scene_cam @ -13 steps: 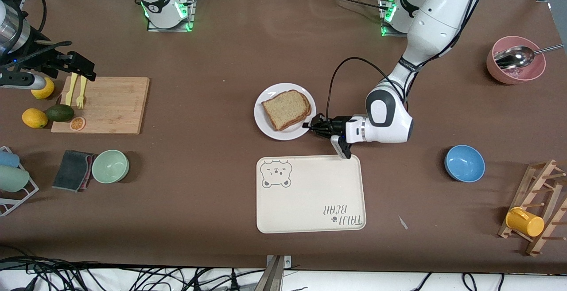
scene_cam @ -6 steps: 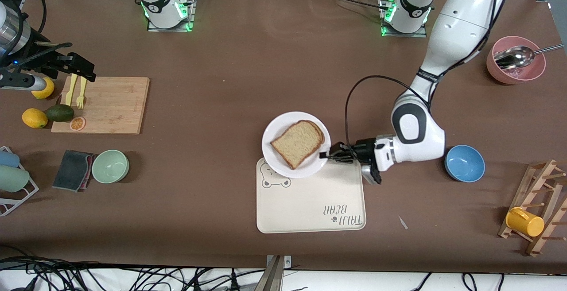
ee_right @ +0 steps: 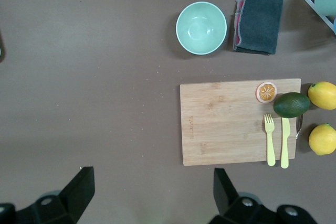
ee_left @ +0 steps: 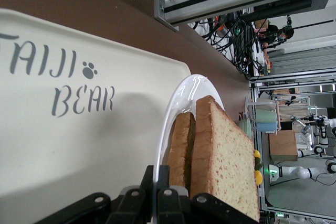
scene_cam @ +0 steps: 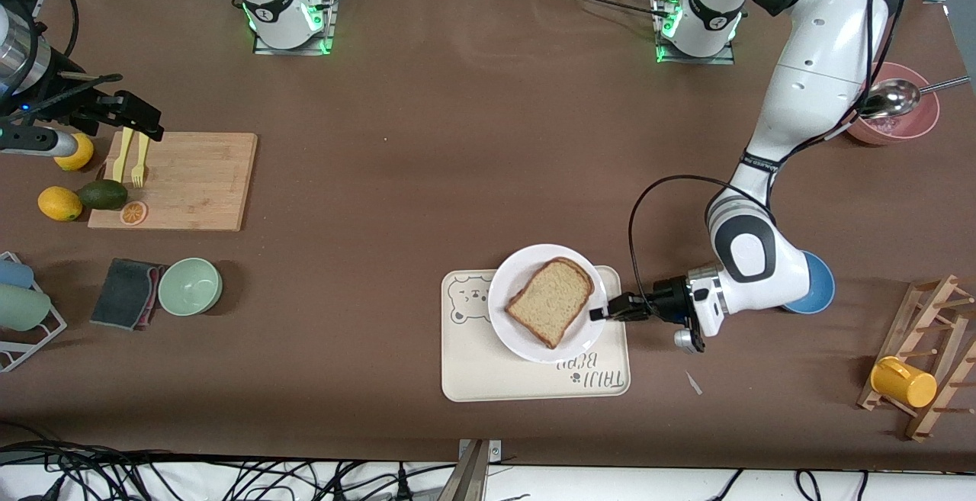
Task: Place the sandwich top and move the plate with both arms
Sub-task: 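Slide the plate with the left gripper onto the bear tray, then open the left gripper to release the plate on the tray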
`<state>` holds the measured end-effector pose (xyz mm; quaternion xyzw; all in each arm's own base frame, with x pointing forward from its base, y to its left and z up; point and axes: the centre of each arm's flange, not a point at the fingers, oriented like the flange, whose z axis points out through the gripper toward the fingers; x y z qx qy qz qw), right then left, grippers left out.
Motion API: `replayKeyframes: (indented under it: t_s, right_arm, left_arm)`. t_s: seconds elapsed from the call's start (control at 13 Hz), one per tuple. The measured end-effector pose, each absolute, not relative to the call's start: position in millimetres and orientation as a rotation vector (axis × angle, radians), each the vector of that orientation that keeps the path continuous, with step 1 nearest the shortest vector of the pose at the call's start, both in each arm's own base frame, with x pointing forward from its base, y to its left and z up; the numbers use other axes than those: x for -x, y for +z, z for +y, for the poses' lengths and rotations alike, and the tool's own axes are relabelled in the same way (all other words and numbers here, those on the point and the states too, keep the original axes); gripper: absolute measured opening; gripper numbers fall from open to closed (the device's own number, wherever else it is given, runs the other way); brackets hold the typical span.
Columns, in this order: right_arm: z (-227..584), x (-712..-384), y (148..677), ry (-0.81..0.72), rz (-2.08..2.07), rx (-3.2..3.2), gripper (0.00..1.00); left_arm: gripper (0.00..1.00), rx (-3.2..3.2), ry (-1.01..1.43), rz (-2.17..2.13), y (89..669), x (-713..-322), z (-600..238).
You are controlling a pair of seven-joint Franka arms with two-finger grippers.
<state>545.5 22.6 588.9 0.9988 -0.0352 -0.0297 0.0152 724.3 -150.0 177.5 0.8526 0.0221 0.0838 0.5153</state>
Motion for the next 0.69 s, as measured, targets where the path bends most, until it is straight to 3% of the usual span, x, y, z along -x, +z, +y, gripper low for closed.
replayKeyframes:
  t_s: [0.69]
  right_arm:
    - [21.5,-544.2,588.0,-0.111,-0.121,-3.105,1.0]
  left_arm:
    - [0.05,-2.076,0.229,0.122,139.1,-738.6,-130.9]
